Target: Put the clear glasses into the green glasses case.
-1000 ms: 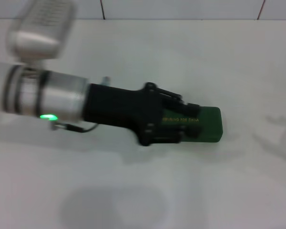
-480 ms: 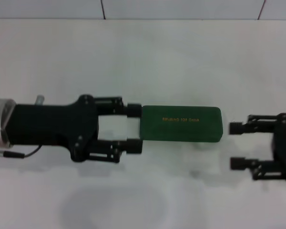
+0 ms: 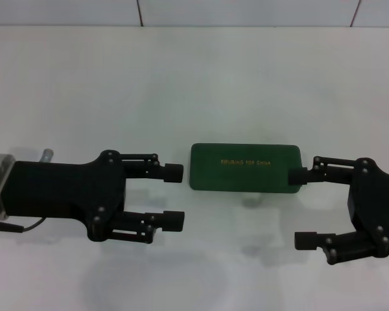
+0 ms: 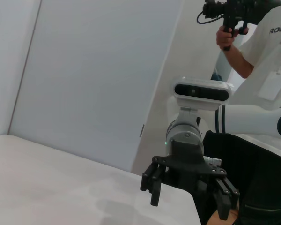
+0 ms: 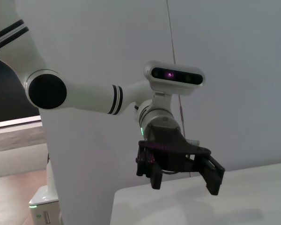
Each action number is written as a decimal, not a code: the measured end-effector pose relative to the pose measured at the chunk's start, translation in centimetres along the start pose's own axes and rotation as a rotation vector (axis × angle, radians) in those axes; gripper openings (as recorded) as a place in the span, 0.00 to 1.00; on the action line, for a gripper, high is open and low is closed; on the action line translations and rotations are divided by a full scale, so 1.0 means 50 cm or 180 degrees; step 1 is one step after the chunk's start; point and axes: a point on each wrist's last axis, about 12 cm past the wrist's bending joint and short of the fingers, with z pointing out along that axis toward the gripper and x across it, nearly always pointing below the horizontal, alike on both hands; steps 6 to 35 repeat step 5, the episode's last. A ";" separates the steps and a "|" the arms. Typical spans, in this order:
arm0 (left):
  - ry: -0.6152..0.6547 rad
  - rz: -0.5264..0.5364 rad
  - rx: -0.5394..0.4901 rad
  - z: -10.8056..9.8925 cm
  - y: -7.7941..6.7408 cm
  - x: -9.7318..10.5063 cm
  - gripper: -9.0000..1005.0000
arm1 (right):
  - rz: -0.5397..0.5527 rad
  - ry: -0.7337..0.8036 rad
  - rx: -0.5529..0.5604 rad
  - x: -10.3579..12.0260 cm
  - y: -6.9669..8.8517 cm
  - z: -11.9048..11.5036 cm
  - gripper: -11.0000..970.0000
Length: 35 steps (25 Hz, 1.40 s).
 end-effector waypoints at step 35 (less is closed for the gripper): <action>-0.0008 -0.0014 -0.0015 -0.003 -0.003 0.003 0.75 | 0.0022 -0.0004 0.0005 0.003 0.002 -0.001 0.88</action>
